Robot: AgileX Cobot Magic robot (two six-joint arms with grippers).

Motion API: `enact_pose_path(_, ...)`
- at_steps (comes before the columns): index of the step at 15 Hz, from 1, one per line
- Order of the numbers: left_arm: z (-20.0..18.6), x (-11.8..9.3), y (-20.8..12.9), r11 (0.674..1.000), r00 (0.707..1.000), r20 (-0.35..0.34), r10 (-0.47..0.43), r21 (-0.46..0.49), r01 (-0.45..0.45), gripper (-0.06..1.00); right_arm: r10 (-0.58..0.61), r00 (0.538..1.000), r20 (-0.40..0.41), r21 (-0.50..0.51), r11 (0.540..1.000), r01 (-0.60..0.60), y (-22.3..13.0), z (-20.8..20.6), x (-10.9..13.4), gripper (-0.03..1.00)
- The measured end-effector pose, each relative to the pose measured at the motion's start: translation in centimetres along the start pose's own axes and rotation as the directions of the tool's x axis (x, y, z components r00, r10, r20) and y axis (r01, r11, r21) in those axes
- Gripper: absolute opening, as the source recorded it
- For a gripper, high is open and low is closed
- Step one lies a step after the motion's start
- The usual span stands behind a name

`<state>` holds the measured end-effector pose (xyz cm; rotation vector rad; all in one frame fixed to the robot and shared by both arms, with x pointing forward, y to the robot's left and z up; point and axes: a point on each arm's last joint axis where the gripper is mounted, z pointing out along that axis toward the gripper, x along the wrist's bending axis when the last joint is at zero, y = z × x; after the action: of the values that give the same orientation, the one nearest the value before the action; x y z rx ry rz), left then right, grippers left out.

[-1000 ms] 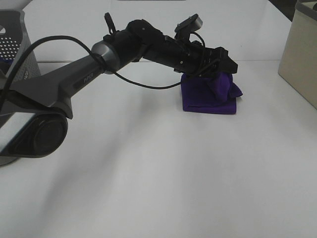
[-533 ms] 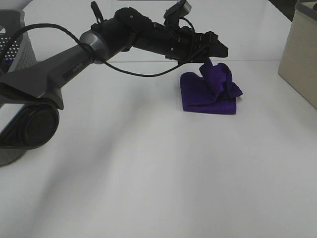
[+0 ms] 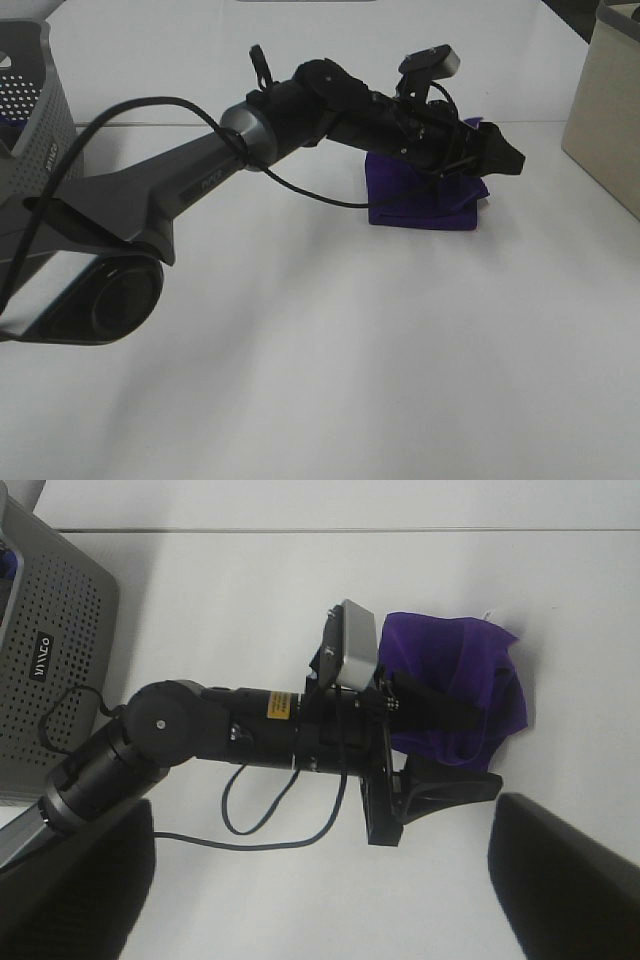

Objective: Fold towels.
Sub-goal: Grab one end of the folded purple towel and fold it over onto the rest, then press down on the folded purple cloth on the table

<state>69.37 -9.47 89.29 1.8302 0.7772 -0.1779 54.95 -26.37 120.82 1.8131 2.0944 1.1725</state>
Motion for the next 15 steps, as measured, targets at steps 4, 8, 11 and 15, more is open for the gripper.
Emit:
enact_pose_path(4, 0.6, -0.4, 0.1, 0.997, 0.998, -0.018, 0.055, -0.047, -0.056, 0.65, -0.005, 1.0, 0.014, 0.003, 1.0, 0.005, 0.0, 0.0, -0.1, 0.83)
enact_pose_path(8, 0.7, -1.5, 1.5, 0.976, 0.998, 0.055, -0.019, -0.217, 0.03, 0.65, -0.006, 1.0, 0.016, 0.003, 1.0, 0.006, 0.0, 0.0, -0.1, 0.83)
enact_pose_path(11, 0.7, -3.2, 1.9, 0.976, 0.991, 0.097, 0.088, -0.207, -0.066, 0.65, -0.012, 1.0, 0.028, 0.006, 1.0, 0.012, 0.0, 0.0, -0.3, 0.83)
enact_pose_path(15, -7.9, 2.5, 7.2, 0.991, 0.984, -0.154, 0.085, -0.086, -0.099, 0.65, -0.046, 0.994, 0.101, 0.029, 0.999, 0.043, -0.1, 0.2, -1.1, 0.83)
